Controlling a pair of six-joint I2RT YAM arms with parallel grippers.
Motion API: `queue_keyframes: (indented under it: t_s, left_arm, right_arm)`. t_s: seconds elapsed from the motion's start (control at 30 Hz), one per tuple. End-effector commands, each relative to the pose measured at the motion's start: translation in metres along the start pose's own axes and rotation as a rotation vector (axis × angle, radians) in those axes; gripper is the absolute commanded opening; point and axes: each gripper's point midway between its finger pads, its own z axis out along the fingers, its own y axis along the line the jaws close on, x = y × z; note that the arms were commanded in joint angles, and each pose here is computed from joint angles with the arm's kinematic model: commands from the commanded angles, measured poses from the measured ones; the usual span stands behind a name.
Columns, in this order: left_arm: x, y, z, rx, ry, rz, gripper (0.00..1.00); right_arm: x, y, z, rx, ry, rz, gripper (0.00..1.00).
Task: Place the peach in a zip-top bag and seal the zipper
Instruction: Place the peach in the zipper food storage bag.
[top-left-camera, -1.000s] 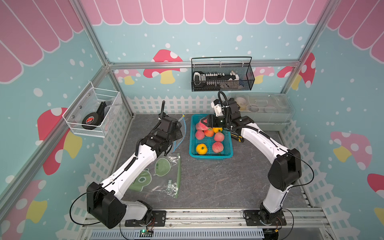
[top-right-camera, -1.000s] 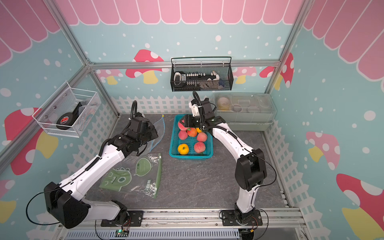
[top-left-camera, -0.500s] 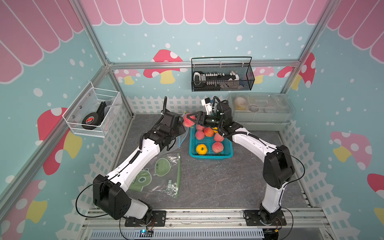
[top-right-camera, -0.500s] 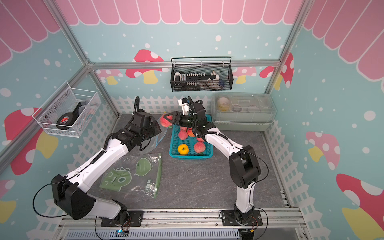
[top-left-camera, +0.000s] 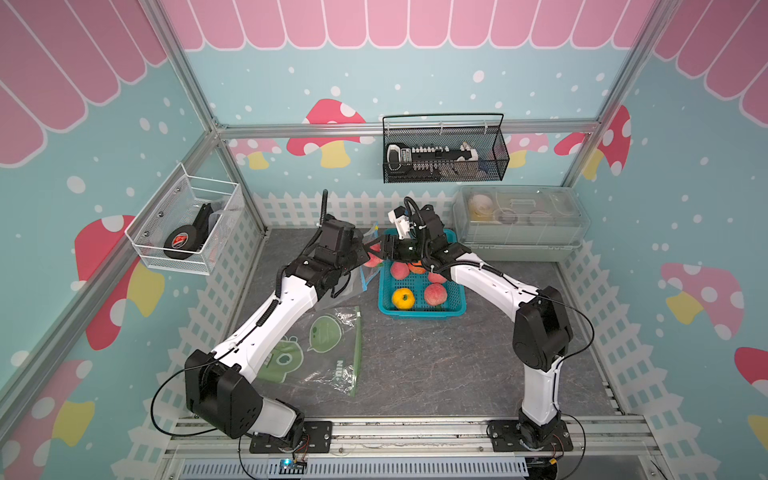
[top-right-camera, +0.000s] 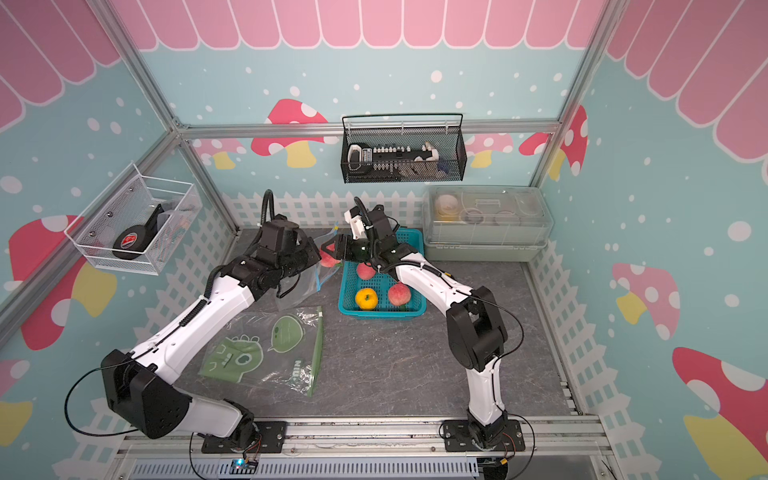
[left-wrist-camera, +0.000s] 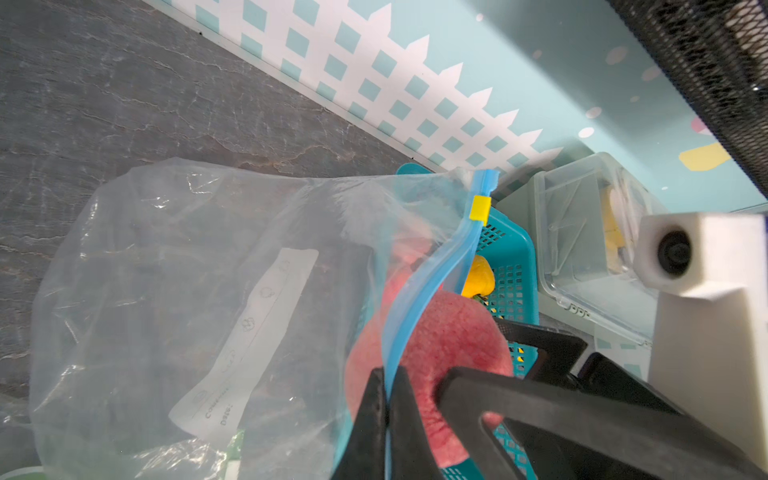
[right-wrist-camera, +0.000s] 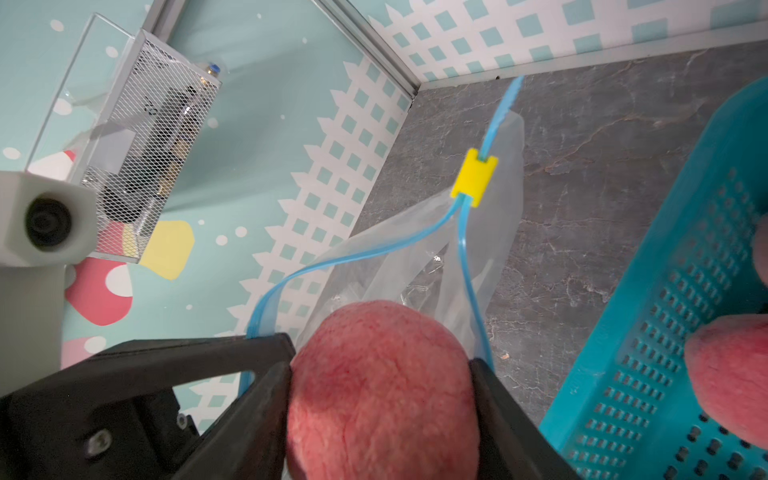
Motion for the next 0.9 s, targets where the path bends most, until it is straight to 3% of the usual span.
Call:
queue_keyframes:
  t_s: [0.0,0.1,0.23,0.43,0.57,0.7,0.87]
  left_arm:
    - [-0.004,-0.016,-0.001,0.090,-0.001,-0.034,0.00]
    - [-0.002,-0.015,0.001,0.090,0.004,-0.035,0.00]
    - [-0.002,-0.008,0.000,0.064,-0.008,-0.035,0.00]
    - [-0.001,0.003,-0.003,0.022,-0.021,-0.029,0.00]
    - [-0.008,0.027,-0.005,-0.071,-0.046,-0.027,0.00]
    - [-0.008,0.031,-0.005,-0.076,-0.033,-0.019,0.00]
    - [-0.007,0.028,-0.006,-0.056,-0.020,-0.012,0.00]
  right_arm:
    - [0.009,-0.003,0.005,0.092,0.052,-0.092,0.63]
    - [0.012,-0.003,0.007,0.124,0.072,-0.125,0.74]
    - [0.008,0.000,0.003,0.142,0.073,-0.160,0.81]
    - [-0.005,0.024,-0.010,0.079,0.038,-0.225,0.83]
    - [-0.022,0.040,-0.037,0.084,-0.048,-0.278,0.82]
    - [-0.031,0.001,-0.065,0.265,-0.113,-0.263,0.82]
    - [-0.005,-0.069,-0.084,0.434,-0.024,-0.179,0.82]
